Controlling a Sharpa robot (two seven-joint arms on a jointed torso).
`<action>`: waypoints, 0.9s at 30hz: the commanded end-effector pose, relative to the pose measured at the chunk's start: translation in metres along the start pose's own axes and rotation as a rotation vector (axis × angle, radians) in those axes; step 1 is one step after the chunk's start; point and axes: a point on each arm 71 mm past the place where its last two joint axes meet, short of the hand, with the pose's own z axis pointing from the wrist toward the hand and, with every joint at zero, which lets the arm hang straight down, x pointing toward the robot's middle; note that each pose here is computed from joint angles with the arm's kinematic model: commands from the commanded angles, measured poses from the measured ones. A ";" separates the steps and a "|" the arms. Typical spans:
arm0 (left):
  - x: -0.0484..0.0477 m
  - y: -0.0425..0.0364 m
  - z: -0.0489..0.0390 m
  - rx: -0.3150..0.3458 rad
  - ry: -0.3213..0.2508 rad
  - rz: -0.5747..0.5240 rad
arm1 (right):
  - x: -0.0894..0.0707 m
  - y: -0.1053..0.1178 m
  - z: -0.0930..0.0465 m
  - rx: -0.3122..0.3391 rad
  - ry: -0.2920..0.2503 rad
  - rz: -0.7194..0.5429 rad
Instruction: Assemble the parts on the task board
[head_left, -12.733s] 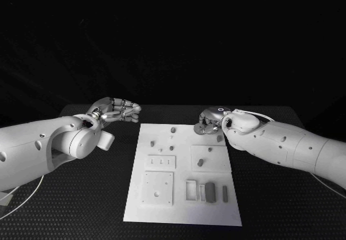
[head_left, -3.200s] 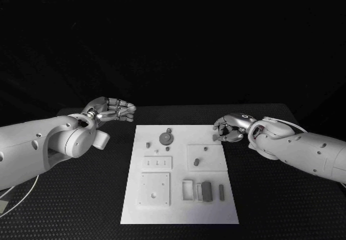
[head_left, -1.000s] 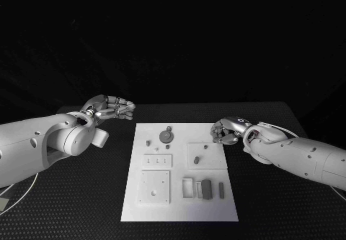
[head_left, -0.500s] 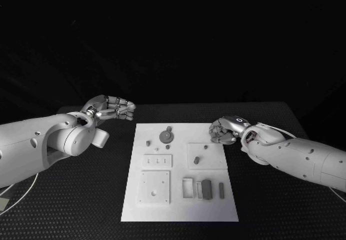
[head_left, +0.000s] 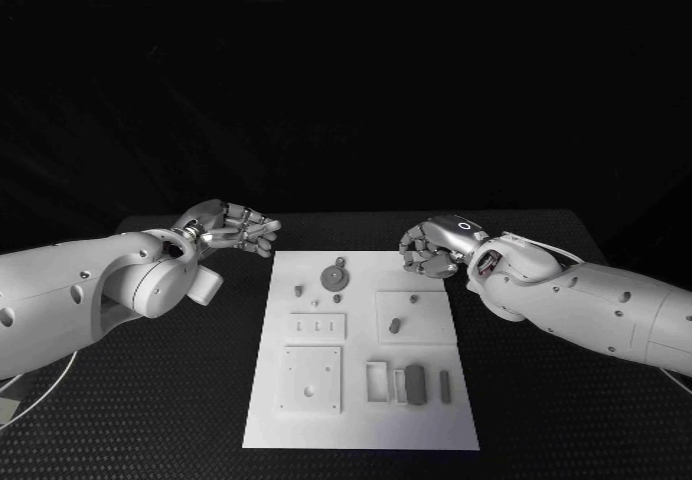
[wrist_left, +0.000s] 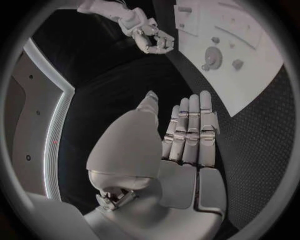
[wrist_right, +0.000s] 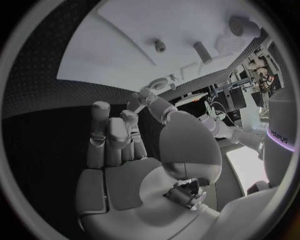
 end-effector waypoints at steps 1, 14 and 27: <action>0.0155 0.0019 0.0012 -0.072 0.099 0.130 | -0.007 0.018 0.007 0.001 -0.003 -0.049; 0.0508 0.0020 0.0059 -0.169 0.146 0.109 | -0.013 0.089 0.029 -0.104 0.012 -0.016; 0.0766 -0.0010 0.0032 -0.188 0.190 0.051 | -0.009 0.124 0.040 -0.166 0.019 0.010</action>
